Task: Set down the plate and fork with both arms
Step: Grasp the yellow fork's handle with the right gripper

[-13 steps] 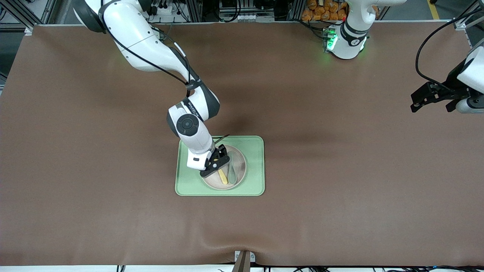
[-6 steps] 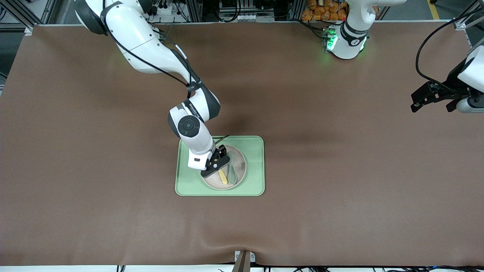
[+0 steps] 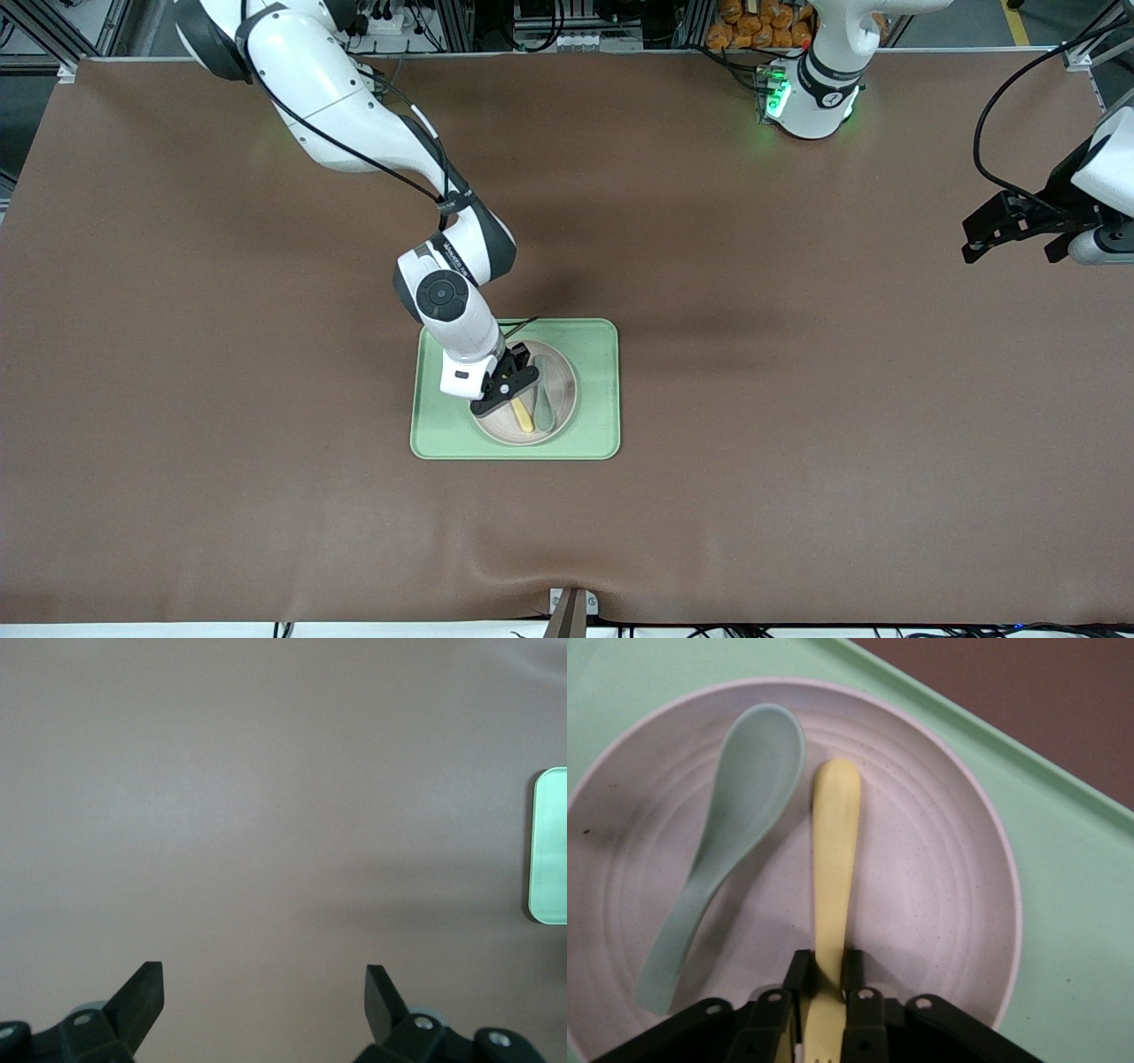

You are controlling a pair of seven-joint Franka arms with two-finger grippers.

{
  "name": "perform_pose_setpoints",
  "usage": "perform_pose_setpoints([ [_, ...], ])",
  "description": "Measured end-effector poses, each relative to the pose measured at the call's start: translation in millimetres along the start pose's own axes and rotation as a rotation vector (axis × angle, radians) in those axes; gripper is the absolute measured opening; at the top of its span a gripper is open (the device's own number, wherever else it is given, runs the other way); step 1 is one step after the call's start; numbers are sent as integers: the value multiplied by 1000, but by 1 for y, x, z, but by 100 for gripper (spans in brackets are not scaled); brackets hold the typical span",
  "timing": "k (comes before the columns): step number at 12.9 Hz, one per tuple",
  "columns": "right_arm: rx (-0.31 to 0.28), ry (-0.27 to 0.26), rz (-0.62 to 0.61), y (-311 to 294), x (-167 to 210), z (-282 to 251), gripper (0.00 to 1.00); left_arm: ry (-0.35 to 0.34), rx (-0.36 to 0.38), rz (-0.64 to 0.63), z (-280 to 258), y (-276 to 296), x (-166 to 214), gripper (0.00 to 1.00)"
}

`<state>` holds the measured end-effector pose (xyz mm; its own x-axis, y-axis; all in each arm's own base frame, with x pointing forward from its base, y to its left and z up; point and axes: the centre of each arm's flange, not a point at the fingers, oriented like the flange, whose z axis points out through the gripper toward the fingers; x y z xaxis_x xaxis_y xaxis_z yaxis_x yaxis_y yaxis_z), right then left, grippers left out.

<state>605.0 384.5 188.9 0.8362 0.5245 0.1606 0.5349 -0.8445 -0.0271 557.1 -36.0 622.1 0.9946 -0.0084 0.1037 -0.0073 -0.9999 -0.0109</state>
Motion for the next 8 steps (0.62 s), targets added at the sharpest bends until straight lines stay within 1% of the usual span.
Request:
perform_pose_setpoints([
  [1, 0, 1, 4, 0, 0, 0, 14, 0, 0, 0, 0, 0, 0, 100],
  [5, 0, 3, 38, 0, 1, 0, 15, 1, 0, -3, 0, -2, 0, 100],
  [8, 0, 4, 111, 0, 2, -2, 14, -1, 0, 4, 0, 2, 0, 100],
])
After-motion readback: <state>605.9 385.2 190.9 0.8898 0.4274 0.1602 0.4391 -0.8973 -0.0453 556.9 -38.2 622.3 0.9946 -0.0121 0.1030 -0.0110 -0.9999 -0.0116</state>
